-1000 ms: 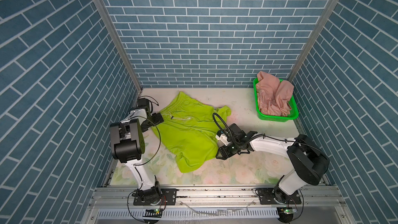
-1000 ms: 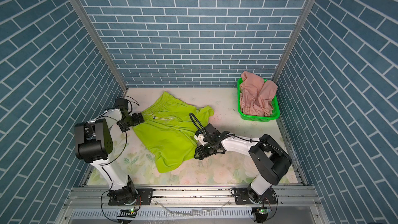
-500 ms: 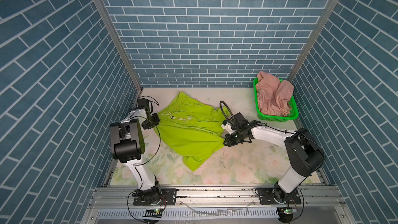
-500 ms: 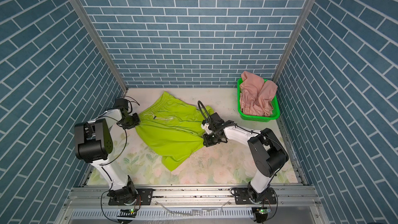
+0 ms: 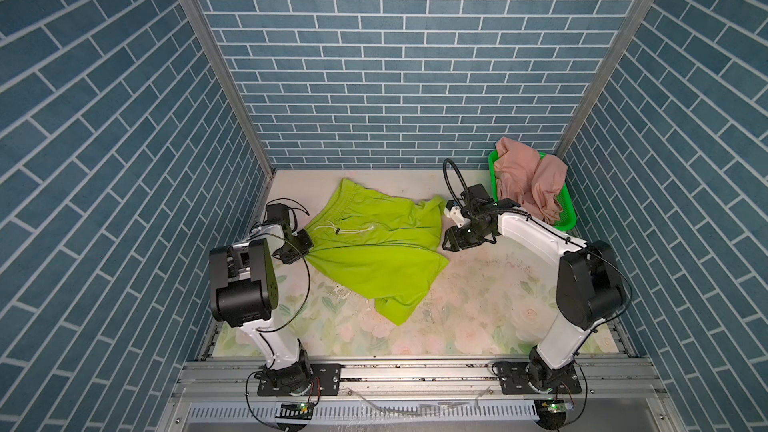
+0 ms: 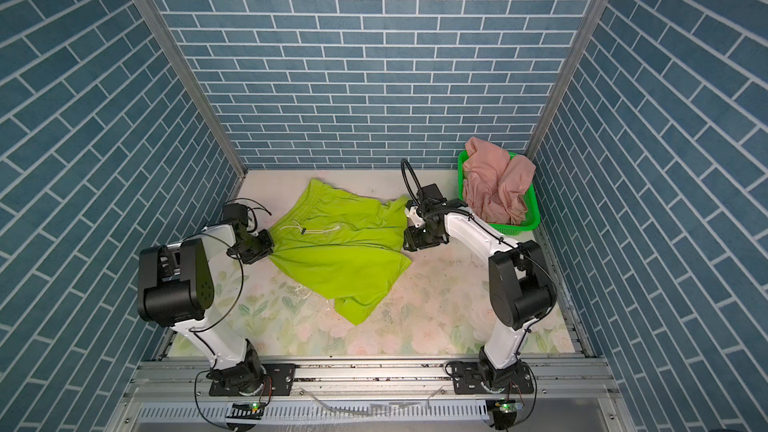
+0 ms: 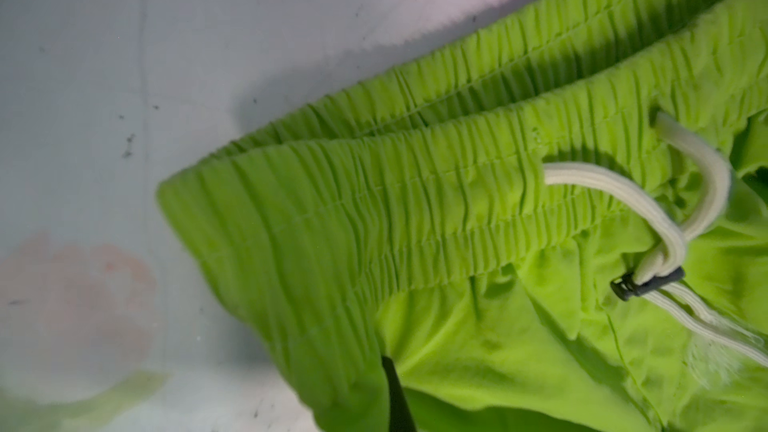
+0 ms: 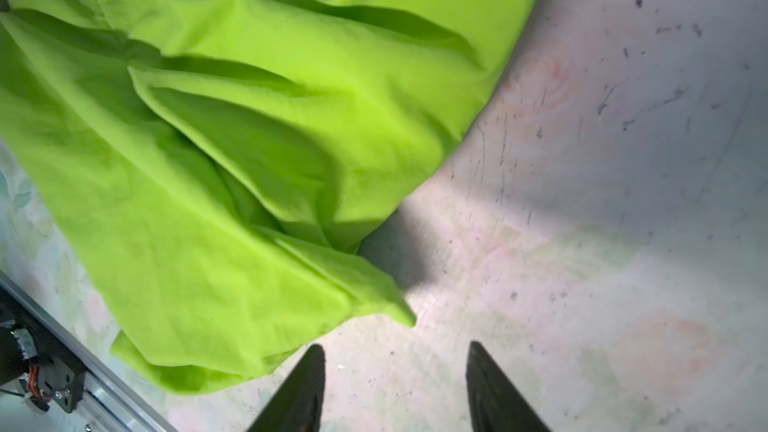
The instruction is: Fold and stack the shorts
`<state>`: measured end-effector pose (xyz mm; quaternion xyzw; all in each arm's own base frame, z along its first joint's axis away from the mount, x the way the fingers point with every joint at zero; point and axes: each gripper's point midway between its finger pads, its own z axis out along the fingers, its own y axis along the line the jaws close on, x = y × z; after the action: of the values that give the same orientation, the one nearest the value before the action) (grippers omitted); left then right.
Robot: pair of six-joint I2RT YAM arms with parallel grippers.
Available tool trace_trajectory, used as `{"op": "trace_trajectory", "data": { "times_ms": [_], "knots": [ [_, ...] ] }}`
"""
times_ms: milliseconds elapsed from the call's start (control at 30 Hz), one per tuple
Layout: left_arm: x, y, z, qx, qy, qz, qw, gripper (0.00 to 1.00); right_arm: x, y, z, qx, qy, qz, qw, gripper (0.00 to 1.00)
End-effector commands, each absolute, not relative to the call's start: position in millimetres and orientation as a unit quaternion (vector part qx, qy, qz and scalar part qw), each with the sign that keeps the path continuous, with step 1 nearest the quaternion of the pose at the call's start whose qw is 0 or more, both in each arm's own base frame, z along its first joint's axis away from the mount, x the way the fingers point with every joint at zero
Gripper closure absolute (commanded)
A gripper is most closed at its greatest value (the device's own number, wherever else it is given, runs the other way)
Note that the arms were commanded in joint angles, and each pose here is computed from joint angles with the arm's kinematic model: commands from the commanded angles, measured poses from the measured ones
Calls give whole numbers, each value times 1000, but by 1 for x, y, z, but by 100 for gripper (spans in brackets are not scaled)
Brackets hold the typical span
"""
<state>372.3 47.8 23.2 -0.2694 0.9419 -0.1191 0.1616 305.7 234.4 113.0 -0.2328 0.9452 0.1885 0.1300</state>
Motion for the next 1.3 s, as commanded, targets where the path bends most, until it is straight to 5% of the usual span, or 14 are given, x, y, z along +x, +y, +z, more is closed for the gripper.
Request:
{"op": "trace_trajectory", "data": {
  "times_ms": [0,267,767,867,1033,1267],
  "knots": [
    [378,49,37,-277,936,-129,175,94,238,262,125,-262,937,191,128,42],
    [389,56,55,-267,937,-116,195,93,125,356,99,-473,848,159,177,39],
    [406,51,76,-263,926,-146,229,93,129,380,20,-503,847,64,160,39],
    [407,50,75,-264,925,-149,231,92,132,380,13,-494,852,60,164,52],
    [407,50,74,-264,925,-151,229,92,137,367,16,-486,856,37,171,100],
    [407,54,74,-267,926,-140,226,93,138,288,63,-510,847,-45,144,100]
  ]
}}
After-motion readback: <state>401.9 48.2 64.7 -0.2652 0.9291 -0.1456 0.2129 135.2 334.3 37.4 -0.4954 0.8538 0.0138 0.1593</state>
